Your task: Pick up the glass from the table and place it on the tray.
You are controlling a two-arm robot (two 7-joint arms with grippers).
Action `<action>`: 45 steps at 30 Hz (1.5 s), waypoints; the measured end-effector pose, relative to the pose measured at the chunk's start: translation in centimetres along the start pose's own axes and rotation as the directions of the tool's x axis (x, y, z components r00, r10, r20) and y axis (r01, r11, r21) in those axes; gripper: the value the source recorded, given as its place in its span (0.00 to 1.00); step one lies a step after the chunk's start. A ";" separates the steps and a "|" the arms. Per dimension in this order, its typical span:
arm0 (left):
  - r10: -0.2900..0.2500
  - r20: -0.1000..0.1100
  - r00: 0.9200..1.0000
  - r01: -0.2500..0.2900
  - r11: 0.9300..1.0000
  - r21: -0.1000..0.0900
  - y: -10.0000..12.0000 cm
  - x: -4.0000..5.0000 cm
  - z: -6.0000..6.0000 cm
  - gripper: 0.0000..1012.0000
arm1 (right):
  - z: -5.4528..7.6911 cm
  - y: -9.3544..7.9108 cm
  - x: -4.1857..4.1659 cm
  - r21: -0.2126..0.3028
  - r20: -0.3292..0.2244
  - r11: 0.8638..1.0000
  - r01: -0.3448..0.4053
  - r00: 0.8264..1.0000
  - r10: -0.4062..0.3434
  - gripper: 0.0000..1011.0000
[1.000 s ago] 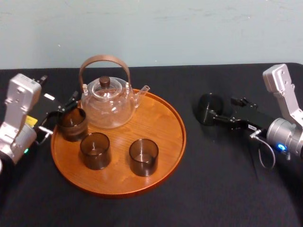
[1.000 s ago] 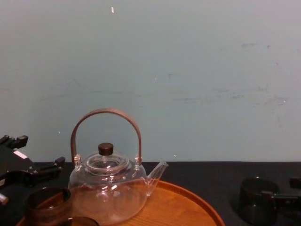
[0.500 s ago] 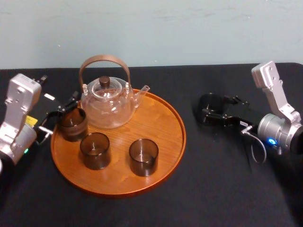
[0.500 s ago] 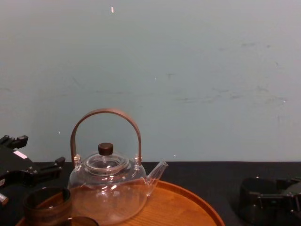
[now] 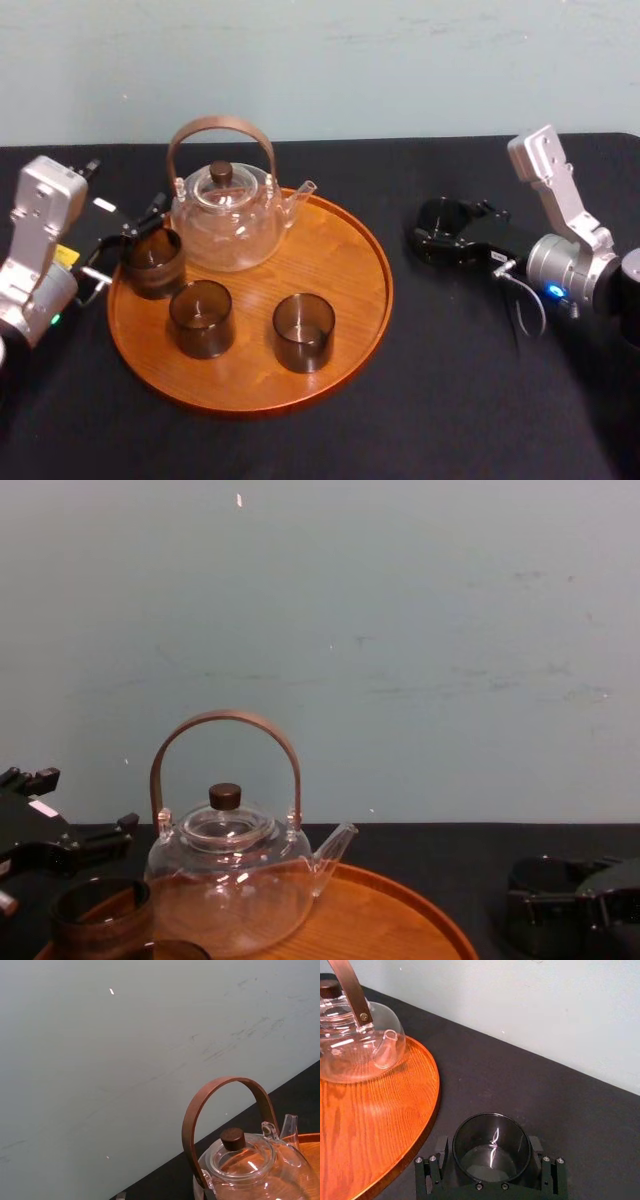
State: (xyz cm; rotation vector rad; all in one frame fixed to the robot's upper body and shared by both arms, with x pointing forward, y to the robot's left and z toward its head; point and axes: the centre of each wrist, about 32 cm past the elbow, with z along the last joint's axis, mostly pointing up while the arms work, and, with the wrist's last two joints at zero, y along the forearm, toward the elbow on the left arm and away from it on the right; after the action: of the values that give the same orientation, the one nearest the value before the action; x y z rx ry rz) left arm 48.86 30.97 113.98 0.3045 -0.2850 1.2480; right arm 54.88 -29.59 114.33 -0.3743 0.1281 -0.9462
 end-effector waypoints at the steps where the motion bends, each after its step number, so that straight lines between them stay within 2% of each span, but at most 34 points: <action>1: 0.000 0.000 1.000 0.000 1.000 0.000 0.0 0.00 0.0 0.99 | 0.0 0.0 -0.02 -0.001 0.001 1.000 0.001 1.000 -0.001 0.99; 10: 0.000 0.000 1.000 0.000 1.000 0.000 0.0 0.00 0.0 0.99 | 0.0 -0.1 0.02 0.000 -0.001 1.000 0.001 1.000 -0.001 0.99; 16: 0.000 0.000 1.000 0.000 1.000 0.000 0.0 0.00 0.0 0.99 | 0.0 -0.1 0.03 0.001 -0.003 1.000 0.001 1.000 -0.001 0.89; 32: 0.000 0.000 1.000 0.000 1.000 0.000 0.0 0.00 0.0 0.99 | -0.1 -0.2 0.05 0.004 -0.005 1.000 0.000 1.000 0.000 0.89; 36: 0.000 0.000 1.000 0.000 1.000 0.000 0.0 0.00 0.0 0.99 | 0.0 -1.0 0.26 0.027 0.003 0.999 -0.030 1.000 0.030 0.89; 37: 0.000 0.000 1.000 0.000 1.000 0.000 0.0 0.00 0.0 0.99 | 1.1 -2.2 0.85 0.077 0.050 0.990 -0.120 0.992 0.116 0.89; 39: 0.000 0.000 1.000 0.000 1.000 0.000 0.0 0.00 0.0 0.99 | 1.2 -2.3 0.95 0.081 0.059 0.988 -0.134 0.990 0.129 0.89; 45: 0.000 0.000 1.000 0.000 1.000 0.000 0.0 0.00 0.0 0.99 | 3.5 -0.9 0.69 0.134 0.146 0.956 -0.260 0.960 0.240 0.89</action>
State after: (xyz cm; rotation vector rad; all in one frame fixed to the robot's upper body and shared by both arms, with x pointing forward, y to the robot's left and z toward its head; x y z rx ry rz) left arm 48.86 30.97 113.98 0.3045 -0.2850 1.2479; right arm 55.56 -29.70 117.96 -0.2691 -0.0152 -0.6738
